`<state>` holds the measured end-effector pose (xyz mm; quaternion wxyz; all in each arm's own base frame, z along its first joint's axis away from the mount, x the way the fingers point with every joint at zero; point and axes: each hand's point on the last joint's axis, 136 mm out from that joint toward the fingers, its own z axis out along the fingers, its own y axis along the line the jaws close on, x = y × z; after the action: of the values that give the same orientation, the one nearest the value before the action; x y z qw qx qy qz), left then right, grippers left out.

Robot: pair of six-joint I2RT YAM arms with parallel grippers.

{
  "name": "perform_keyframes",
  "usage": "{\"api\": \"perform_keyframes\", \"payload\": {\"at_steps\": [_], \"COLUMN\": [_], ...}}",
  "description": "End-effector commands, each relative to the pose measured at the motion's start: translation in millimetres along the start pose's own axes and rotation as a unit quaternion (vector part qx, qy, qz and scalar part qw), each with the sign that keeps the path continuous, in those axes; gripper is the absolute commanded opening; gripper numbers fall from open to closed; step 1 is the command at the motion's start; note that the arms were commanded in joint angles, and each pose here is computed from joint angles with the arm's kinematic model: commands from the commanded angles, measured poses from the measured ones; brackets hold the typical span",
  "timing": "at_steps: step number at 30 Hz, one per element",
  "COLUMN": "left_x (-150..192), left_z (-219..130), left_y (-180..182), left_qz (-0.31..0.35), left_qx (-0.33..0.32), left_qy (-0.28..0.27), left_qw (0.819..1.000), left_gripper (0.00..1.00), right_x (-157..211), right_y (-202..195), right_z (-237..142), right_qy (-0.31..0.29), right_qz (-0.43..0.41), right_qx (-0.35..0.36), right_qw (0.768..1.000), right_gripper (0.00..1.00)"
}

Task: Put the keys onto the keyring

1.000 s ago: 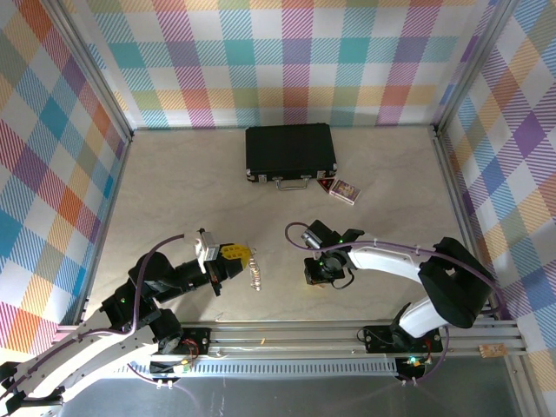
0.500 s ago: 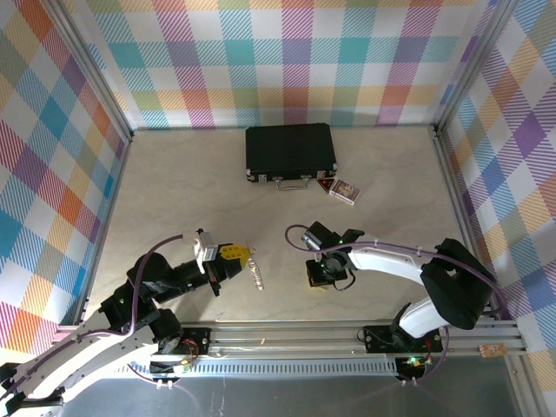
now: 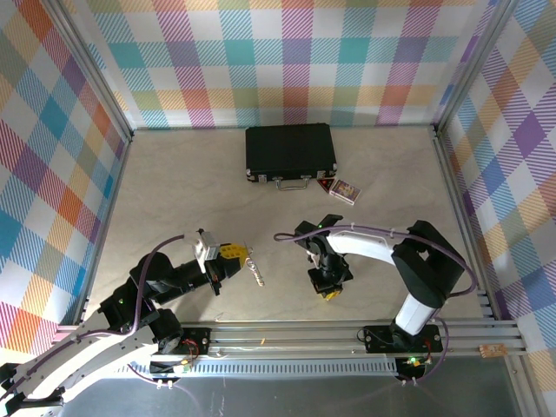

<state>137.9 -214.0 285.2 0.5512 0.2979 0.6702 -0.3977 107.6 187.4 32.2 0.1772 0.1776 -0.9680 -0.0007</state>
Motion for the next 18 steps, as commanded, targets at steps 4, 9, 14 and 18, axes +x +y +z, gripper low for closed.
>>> {"api": "perform_keyframes", "payload": {"at_steps": [4, 9, 14, 18], "left_x": [-18.2, -20.4, -23.1, -25.4], "left_z": [-3.4, -4.6, -6.7, -8.0], "left_y": [-2.6, -5.1, -6.5, -8.0], "left_qz": [0.017, 0.016, 0.016, 0.018], "left_qx": [0.001, 0.007, 0.009, 0.013], "left_qy": [-0.028, -0.032, -0.036, -0.041], "left_qw": [0.999, 0.999, 0.999, 0.999], "left_gripper": [0.0, 0.0, 0.0, 0.0], "right_x": [2.5, -10.8, -17.5, -13.7], "right_y": [-3.1, 2.0, 4.2, 3.4], "right_z": [5.5, 9.4, -2.6, -25.4], "right_qy": [0.024, -0.001, -0.04, -0.091], "right_qz": [-0.011, -0.019, -0.022, -0.005], "right_qx": [0.002, -0.011, -0.019, -0.033], "right_qw": [1.0, 1.0, 0.999, 0.995], "right_gripper": [0.03, 0.1, 0.21, 0.33]}}
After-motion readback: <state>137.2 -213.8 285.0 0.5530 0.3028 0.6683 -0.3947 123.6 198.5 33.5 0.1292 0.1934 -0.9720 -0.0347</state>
